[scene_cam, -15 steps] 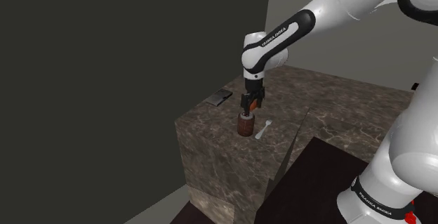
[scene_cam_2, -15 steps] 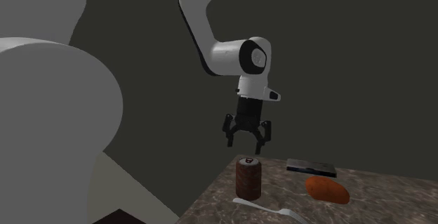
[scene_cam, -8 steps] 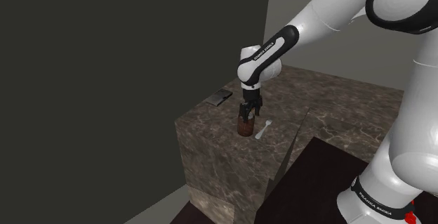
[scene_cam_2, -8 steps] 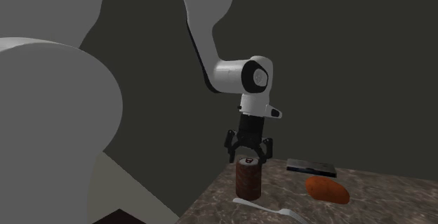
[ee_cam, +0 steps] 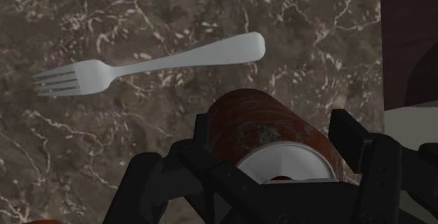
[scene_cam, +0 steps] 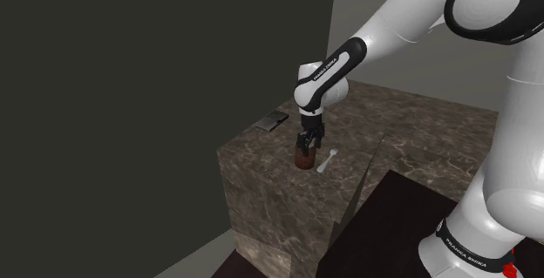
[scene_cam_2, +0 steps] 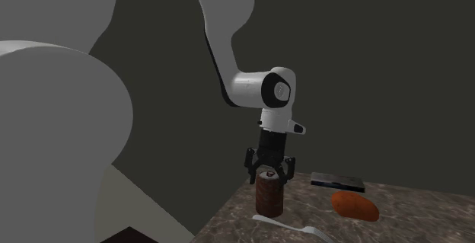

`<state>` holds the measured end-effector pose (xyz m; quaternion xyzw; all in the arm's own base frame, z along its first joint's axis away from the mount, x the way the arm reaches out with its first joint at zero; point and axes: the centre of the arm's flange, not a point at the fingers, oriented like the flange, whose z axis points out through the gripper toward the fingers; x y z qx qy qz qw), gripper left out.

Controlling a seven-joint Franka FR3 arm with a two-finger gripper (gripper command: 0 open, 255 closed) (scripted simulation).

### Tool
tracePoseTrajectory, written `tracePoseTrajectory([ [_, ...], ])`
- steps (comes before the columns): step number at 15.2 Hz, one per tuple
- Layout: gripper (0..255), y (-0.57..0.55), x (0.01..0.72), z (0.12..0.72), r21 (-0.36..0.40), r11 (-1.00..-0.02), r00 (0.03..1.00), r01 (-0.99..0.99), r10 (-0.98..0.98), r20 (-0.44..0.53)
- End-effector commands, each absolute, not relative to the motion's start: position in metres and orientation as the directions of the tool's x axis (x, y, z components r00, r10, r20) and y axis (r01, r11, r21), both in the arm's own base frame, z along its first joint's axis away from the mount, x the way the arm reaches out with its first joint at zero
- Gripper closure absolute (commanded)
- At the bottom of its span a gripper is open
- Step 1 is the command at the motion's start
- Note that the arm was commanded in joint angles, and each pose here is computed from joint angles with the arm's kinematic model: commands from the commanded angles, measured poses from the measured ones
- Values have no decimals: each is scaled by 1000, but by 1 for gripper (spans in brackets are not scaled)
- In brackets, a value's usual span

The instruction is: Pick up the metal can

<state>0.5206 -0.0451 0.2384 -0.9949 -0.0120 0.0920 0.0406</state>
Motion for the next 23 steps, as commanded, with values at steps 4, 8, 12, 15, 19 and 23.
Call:
tracePoseTrajectory([
  [4, 255, -45, 520, 237, -83, -996, 982, 16, 31, -184],
  [8, 255, -45, 520, 247, -83, -996, 982, 16, 31, -184],
  [12, 255, -45, 520, 268, -83, -996, 982, 16, 31, -184],
  [15, 255, -45, 520, 284, -83, -996, 982, 16, 31, -184],
  [19, 255, -45, 520, 305, -83, -996, 982, 16, 31, -184],
  [23, 255, -45, 520, 317, -83, -996, 982, 16, 31, -184],
])
